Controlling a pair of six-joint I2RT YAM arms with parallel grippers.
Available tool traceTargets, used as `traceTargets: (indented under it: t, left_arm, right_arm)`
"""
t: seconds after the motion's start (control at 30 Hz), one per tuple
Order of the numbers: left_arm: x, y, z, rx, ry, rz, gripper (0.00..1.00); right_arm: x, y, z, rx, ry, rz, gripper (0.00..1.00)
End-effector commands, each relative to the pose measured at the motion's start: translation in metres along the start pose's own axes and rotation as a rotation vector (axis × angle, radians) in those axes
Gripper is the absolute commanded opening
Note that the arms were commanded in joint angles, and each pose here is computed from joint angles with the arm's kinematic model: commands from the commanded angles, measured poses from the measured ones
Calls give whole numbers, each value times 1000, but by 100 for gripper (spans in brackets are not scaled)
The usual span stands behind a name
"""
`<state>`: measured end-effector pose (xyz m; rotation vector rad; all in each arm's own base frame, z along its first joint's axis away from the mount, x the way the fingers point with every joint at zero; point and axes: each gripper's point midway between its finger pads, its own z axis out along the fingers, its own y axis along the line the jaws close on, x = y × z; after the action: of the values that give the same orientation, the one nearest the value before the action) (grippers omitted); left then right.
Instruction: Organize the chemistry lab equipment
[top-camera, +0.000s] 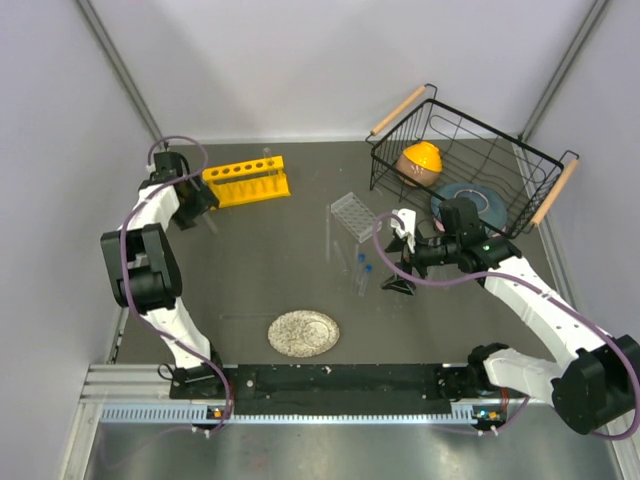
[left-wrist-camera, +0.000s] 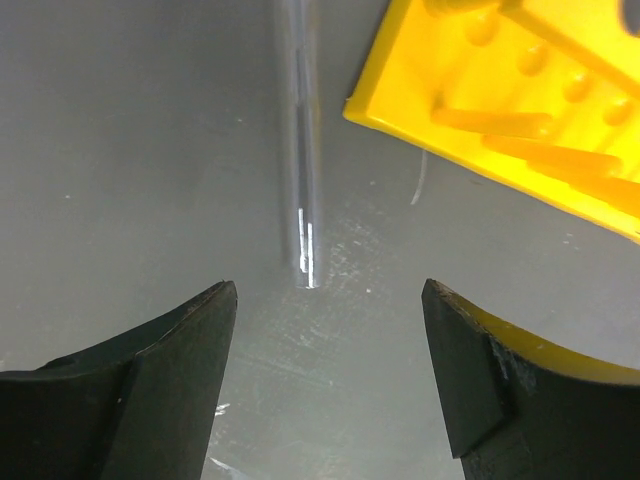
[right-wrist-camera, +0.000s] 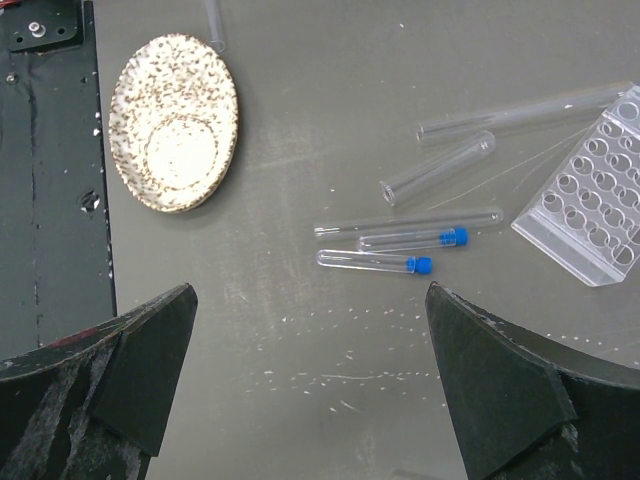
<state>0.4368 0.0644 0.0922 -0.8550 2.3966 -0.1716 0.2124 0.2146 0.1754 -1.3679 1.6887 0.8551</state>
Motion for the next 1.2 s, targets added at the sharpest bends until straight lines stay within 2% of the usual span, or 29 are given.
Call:
traceTargets:
  t: [0.0,0.2,0.47,0.7,0.83,0.9,1.03,1.1,1.17]
  left_arm:
    - [-1,20,8,-115,37,31,80]
    - [3,26,24,-184,63,85,75]
    - [-1,18,36,-197,74,135,70]
    - [8,26,52,-237,121,152,61]
    - [14,28,57,-246,137,162,48]
    - [15,31,57,-253,141,164,46]
    - [18,35,57,-263,144,173,34]
    - [18,36,55,-264,135,173,21]
    - [24,40,54,-270,138,168,14]
  right_arm:
    - [-12,-1,-5,11,-40,-60,99]
    - [-11,-1,-5,7,-40,-58,99]
    - [-10,-1,-3,2,-37,-52,99]
    - [-9,-1,-3,4,-36,-50,99]
    - [-9,-1,-3,3,-37,-50,99]
    - [-10,-1,-3,2,-37,-54,99]
    - [-10,-1,-4,2,-38,-56,99]
    - [-9,0,-4,4,-37,-58,99]
    - [-9,-1,-4,10,-36,-60,99]
